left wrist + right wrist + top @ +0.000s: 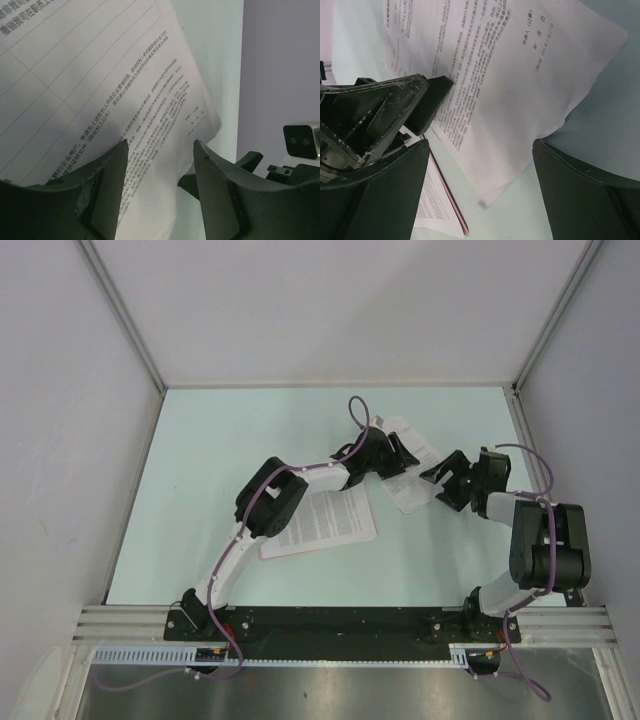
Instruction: Put the files into the folder
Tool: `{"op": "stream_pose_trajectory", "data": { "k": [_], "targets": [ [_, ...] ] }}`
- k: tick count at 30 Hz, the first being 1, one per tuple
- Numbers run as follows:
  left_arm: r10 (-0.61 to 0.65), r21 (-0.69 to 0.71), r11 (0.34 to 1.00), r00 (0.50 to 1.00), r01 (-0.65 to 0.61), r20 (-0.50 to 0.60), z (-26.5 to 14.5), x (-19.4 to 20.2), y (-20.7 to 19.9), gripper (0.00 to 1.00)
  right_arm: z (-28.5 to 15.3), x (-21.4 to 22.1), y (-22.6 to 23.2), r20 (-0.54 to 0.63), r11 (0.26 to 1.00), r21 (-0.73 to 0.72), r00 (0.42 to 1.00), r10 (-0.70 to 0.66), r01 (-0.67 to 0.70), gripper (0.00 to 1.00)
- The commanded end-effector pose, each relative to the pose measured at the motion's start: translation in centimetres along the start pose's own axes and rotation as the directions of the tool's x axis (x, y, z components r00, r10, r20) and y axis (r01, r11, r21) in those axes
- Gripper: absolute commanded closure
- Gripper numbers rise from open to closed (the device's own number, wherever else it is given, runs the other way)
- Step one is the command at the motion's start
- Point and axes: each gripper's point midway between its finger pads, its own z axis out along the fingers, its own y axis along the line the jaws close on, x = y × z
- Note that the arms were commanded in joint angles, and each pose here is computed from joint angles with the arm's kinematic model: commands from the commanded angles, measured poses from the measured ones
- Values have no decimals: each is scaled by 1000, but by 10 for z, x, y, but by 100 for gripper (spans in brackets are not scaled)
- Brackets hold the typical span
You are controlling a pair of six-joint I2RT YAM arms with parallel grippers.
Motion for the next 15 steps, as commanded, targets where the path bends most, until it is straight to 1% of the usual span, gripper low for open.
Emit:
{"op": "stream_pose_trajectory", "data": {
  "k": [1, 5, 7, 11, 13, 14, 15],
  "targets": [
    [4, -42, 999, 998, -7, -68, 4, 17, 6, 39, 8, 8, 8, 0, 997, -75, 1000, -25, 25, 11],
    [13, -41, 999, 997, -16, -75, 4, 18, 3, 39, 1, 4, 27, 34, 984, -168, 998, -56, 61, 10],
    [15, -35, 999, 997, -18, -77, 3, 17, 0, 39, -1, 4, 30, 38, 982, -184, 998, -44, 51, 10],
    [21, -41, 999, 996, -24, -85, 2, 18, 1, 39, -7, 4, 39, 41, 973, -230, 999, 14, -4, 9],
    [23, -42, 999, 996, -27, -89, 1, 19, 2, 39, -7, 4, 34, 37, 975, -212, 996, 82, -72, 8],
    [24, -40, 999, 996, -28, -91, 2, 21, 3, 39, -9, 0, 39, 46, 968, -237, 995, 90, -76, 8],
    [22, -40, 999, 995, -25, -93, 1, 20, 2, 39, -8, 1, 37, 31, 962, -235, 988, 149, -138, 8]
  ]
}}
